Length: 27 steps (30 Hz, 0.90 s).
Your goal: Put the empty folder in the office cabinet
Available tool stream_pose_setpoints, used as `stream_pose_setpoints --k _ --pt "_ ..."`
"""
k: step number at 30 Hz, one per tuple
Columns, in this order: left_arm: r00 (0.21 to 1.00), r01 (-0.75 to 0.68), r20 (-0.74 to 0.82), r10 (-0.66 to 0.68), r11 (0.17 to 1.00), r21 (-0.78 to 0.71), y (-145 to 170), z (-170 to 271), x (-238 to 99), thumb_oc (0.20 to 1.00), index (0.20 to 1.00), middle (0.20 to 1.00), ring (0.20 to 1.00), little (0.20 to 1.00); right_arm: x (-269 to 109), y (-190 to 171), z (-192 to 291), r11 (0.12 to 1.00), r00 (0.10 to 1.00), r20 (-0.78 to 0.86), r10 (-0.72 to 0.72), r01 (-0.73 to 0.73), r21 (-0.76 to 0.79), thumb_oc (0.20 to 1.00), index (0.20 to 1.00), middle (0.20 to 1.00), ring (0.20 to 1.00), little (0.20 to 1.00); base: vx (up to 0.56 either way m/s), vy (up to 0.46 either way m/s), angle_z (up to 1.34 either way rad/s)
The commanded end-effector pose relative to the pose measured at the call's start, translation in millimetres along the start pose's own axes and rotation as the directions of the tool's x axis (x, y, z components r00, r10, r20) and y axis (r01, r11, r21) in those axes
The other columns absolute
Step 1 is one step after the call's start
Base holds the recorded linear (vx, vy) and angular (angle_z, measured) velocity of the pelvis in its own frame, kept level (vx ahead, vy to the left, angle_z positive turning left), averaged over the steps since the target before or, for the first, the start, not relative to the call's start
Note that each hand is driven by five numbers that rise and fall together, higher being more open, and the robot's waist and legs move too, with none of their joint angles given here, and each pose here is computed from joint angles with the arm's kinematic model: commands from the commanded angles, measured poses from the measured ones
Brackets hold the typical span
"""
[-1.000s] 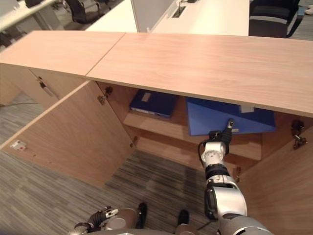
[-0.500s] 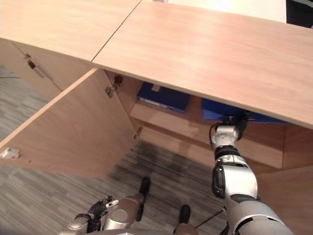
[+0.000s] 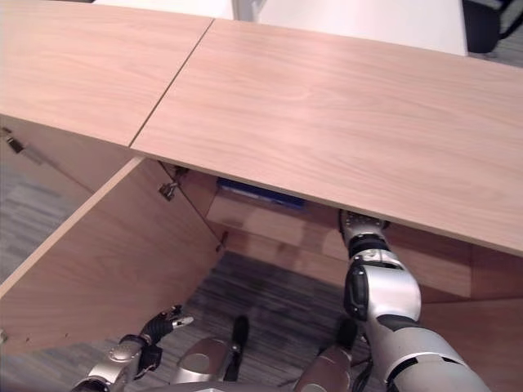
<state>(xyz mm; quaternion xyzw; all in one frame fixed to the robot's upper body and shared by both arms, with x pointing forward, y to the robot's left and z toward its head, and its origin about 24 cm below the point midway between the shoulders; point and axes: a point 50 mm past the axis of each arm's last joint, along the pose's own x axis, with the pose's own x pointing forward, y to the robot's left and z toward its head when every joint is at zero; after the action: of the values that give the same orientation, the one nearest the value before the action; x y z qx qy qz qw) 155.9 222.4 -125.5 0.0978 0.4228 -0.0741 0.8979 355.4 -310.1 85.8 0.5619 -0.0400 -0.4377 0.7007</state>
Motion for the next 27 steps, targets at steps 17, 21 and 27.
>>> stream_pose_setpoints --k 17,21,27 --pt "0.989 0.146 -0.021 -0.146 0.989 -0.028 -45.3 -13.4 0.2 1.0 1.0 1.0 1.0 1.0 -9.0 76.2 73.9 0.973 0.945 0.242 0.221 -0.23 0.01 0.2 0.2 0.2 0.2 0.2 -0.03 -0.185 -0.08" --pt "0.989 0.149 -0.025 -0.149 0.989 -0.004 -44.7 -11.8 1.3 1.0 1.0 1.0 1.0 1.0 -13.8 90.1 78.8 0.964 0.934 0.252 0.252 -0.264 0.014 0.2 0.2 0.2 0.2 0.2 -0.03 -0.016 0.5" --pt "0.991 0.135 -0.016 -0.134 0.99 0.05 -33.2 -8.4 1.1 1.0 1.0 1.0 1.0 1.0 -19.8 106.5 74.6 0.961 0.936 0.23 0.267 -0.276 0.007 0.2 0.2 0.2 0.2 0.2 -0.02 0.038 -0.33"
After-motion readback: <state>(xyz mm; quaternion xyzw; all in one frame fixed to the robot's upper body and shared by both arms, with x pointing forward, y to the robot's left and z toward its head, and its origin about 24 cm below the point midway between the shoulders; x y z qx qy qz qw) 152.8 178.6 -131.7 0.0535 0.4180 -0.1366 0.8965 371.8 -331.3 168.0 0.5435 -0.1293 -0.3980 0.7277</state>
